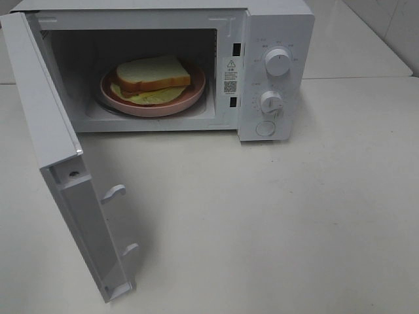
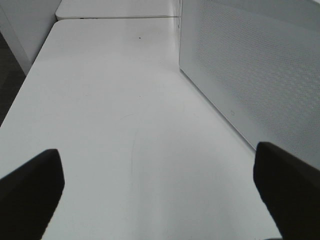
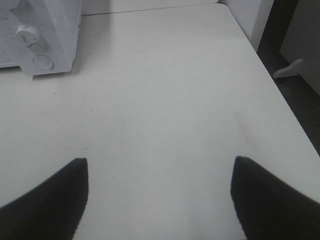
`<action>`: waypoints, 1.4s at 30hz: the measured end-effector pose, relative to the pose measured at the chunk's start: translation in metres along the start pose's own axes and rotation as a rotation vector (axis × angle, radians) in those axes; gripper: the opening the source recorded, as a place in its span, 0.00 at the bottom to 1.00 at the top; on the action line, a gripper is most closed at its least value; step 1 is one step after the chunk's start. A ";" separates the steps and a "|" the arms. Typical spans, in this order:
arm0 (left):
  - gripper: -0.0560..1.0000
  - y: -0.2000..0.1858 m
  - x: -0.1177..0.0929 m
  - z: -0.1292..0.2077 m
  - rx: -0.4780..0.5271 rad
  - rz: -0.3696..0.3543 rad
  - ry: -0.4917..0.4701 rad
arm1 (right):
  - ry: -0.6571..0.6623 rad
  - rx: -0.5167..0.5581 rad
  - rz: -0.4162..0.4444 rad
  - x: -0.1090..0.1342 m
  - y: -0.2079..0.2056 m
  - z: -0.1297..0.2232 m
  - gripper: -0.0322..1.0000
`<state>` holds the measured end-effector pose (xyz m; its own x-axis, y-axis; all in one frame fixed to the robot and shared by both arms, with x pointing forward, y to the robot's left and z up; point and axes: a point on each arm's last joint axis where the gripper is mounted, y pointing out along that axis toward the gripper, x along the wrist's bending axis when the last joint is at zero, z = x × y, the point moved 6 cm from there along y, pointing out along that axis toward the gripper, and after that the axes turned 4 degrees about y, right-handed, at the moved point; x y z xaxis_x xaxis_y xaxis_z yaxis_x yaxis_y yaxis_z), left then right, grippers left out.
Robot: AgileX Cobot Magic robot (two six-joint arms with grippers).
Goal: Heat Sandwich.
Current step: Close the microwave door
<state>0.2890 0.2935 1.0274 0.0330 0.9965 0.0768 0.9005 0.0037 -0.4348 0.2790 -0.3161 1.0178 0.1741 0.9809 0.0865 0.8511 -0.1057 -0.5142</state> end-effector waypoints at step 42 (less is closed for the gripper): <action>0.97 -0.002 0.000 -0.003 -0.012 -0.002 -0.015 | 0.000 0.000 0.000 0.000 0.000 0.000 0.77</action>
<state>0.2885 0.2936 1.0309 0.0244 0.9976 0.0645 0.9056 0.0052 -0.4241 0.2790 -0.3161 1.0178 0.1741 0.9809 0.0865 0.8511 -0.1057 -0.5142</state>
